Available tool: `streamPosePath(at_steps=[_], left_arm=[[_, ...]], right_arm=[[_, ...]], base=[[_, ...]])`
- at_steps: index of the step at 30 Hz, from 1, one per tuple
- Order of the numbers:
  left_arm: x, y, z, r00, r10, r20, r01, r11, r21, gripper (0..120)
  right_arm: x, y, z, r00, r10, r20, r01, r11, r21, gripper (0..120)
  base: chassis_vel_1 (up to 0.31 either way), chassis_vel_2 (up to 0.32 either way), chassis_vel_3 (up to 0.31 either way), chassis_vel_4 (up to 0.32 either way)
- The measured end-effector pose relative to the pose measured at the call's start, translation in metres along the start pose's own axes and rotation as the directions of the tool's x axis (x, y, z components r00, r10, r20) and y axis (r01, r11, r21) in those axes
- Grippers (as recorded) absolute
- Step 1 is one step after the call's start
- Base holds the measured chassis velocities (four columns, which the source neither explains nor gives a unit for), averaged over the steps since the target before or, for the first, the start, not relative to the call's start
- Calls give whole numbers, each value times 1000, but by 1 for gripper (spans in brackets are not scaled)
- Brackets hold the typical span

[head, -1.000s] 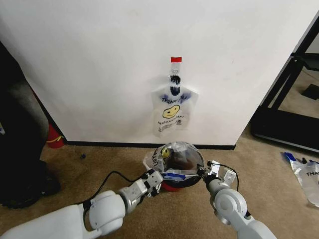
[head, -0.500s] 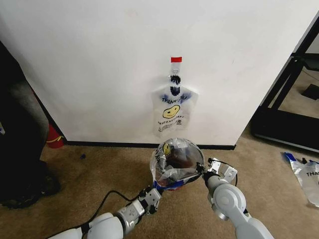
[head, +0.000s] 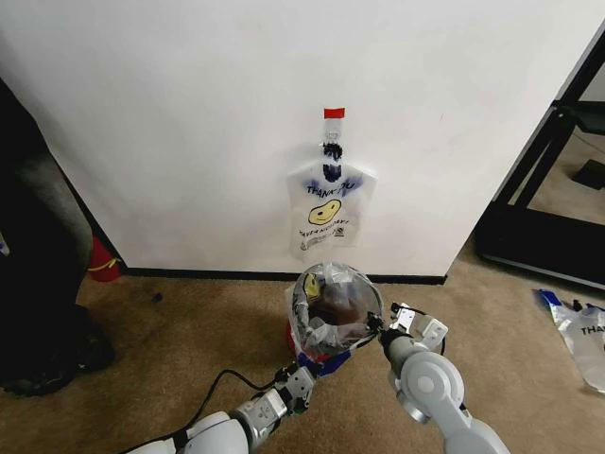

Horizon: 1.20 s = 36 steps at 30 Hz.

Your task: Pick up the garbage bag from the wall and place it over the trash bin.

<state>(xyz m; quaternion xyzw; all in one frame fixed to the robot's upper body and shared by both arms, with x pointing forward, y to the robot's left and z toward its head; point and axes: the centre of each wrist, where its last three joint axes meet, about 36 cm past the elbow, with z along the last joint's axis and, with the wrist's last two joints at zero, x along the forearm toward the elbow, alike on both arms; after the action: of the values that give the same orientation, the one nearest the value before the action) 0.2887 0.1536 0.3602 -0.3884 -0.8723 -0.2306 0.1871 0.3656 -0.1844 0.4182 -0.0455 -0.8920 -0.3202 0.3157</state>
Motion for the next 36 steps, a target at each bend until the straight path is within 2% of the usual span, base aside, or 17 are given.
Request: streamPosePath(at_steps=[14, 21, 25, 31, 35, 36], left_arm=[[-25, -25, 8, 1000, 4, -5, -4, 1000, -18, 0], [-49, -28, 8, 1000, -21, -8, 20, 999, -26, 0], [-55, -25, 9, 1000, -26, -12, 25, 999, -34, 0], [-42, -22, 6, 1000, -22, -7, 22, 999, -35, 0], [-19, -17, 1, 999, -29, 21, 30, 998, -47, 16], [-19, -17, 1, 999, -29, 21, 30, 998, -47, 16]], right_arm=[[5, 10, -3, 999, 28, 20, -27, 999, -43, 0], [5, 15, 3, 1000, 16, 0, -16, 998, -56, 0], [4, 14, 4, 1000, 18, 0, -18, 999, -50, 0], [-2, 8, 2, 999, 33, 11, -33, 999, -42, 0], [-11, 4, 0, 998, 53, 23, -51, 997, -58, 0], [-11, 4, 0, 998, 53, 23, -51, 997, -58, 0]], base=[[0, 0, 0, 0], [0, 0, 0, 0], [0, 0, 0, 0], [0, 0, 0, 0], [0, 0, 0, 0], [0, 0, 0, 0]])
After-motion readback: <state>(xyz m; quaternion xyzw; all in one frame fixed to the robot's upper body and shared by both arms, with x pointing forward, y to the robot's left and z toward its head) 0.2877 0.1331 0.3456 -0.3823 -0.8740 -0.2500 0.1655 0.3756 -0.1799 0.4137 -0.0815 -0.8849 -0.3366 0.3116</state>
